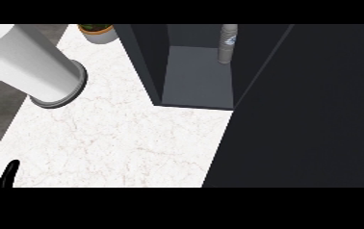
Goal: Pick up the bottled water, place it into the cabinet and close the cabinet
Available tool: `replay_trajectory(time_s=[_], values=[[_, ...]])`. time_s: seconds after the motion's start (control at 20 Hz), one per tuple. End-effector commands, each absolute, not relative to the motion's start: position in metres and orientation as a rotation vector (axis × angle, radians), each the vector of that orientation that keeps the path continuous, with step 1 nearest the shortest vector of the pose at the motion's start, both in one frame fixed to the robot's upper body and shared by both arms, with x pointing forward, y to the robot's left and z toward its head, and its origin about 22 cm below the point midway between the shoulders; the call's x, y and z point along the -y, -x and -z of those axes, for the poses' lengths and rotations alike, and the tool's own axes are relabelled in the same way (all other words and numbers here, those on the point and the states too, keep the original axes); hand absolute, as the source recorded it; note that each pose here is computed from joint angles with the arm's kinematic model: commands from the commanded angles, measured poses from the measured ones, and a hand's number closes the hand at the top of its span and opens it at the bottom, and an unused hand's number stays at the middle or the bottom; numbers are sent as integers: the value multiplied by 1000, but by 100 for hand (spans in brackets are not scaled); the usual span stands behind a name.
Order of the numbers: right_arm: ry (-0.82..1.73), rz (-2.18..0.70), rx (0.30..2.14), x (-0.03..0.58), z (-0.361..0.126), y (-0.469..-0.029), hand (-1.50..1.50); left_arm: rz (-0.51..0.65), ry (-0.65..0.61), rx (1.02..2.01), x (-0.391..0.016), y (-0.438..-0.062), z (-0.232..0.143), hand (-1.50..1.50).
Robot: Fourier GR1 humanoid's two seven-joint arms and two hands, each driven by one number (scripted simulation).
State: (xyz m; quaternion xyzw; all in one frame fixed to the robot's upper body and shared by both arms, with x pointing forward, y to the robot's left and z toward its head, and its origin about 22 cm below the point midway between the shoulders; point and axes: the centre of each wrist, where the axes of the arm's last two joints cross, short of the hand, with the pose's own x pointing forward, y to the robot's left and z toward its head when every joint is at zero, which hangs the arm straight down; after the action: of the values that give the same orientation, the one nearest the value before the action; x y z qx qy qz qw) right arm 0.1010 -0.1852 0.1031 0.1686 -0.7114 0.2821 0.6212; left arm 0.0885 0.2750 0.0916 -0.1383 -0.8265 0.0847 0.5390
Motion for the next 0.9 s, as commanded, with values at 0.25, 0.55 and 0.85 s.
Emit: replay_trajectory(time_s=[0.25, 0.55, 0.85], values=[[-663, -525, 1671, 120, -120, -137, 150, -193, 358, 1984, -304, -73, -96, -150], [-658, -487, 1640, 93, -132, -179, 150, -201, 358, 1980, -323, -62, -109, -150], [-706, -392, 1604, 90, -155, -233, 150, -231, 370, 1975, -347, -53, -104, -150]])
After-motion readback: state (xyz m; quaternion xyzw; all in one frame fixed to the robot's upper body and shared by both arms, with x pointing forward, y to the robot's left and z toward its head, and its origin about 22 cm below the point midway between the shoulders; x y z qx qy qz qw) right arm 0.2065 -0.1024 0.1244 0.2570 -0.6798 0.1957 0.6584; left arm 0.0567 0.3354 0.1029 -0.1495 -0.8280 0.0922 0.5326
